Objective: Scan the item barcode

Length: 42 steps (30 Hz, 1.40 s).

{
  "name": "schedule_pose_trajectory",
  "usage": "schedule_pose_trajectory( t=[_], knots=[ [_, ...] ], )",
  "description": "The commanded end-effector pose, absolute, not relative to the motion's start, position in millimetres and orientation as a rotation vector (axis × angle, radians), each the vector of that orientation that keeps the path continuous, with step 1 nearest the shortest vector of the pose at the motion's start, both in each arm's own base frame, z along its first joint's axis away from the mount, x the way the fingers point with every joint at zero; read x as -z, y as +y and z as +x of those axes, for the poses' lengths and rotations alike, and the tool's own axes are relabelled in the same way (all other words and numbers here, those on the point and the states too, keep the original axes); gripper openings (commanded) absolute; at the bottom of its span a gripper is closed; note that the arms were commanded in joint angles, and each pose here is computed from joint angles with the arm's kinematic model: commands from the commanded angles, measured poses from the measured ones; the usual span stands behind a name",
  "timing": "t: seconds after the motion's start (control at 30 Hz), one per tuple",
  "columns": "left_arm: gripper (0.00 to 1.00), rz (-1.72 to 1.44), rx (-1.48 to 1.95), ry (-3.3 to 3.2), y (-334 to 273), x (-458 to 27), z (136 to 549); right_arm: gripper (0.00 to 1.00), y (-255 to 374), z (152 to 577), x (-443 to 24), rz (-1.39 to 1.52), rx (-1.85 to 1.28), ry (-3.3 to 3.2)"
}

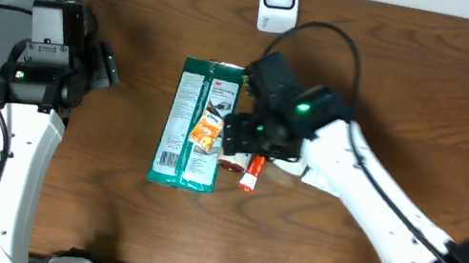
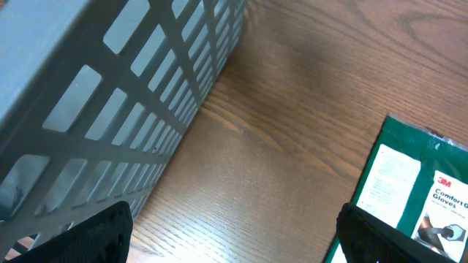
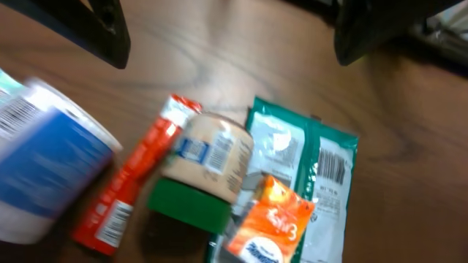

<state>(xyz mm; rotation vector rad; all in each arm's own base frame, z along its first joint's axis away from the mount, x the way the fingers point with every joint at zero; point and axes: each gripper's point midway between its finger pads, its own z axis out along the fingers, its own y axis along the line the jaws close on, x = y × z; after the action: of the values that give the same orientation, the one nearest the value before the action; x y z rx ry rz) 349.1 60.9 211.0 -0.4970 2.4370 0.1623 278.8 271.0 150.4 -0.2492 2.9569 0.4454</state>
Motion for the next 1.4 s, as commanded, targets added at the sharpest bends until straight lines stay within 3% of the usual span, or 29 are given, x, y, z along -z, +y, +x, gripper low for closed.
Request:
schedule_pose_trajectory(
  t=[0.0,0.2,0.43,0.57,0.73,0.9,1.17,1.27,1.37],
  knots=[
    [0.87,-0.515,-0.161,2.417,62.4,-216.2,352.6,0.78,287.5,285.9,-130.3,-0.223,-0.407,2.956],
    [0.87,-0.515,-0.161,2.417,62.4,-216.2,352.6,0.58,313.9,295.9,-122.2,-0.295,-0.488,2.912],
    [0.87,-0.515,-0.161,2.417,62.4,-216.2,352.6,0.57,329.0,321.6,-181.1,-0.349,-0.584,2.770],
    [0.87,-0.515,-0.161,2.417,62.4,-216.2,352.6,0.65,334.7,335.4,-201.6,-0.298,-0.604,2.699],
    [0.87,-0.515,-0.161,2.417,62.4,-216.2,352.6,0.73,311.9,353.2,-198.0,-0.182,-0.403,2.657],
    [0.87,-0.515,-0.161,2.417,62.4,-216.2,352.6,0.81,272.5,351.2,-184.6,-0.115,-0.256,2.749],
    [0.87,-0.515,-0.161,2.417,62.4,-216.2,352.6,0.86,187.5,358.4,-170.4,0.154,-0.171,2.921],
    [0.87,-0.515,-0.161,2.418,62.4,-216.2,352.6,0.98,158.9,359.8,-161.9,0.268,-0.159,2.966],
    [0.87,-0.515,-0.161,2.417,62.4,-216.2,352.6,0.99,143.5,362.3,-153.5,0.329,-0.143,2.976]
  ],
)
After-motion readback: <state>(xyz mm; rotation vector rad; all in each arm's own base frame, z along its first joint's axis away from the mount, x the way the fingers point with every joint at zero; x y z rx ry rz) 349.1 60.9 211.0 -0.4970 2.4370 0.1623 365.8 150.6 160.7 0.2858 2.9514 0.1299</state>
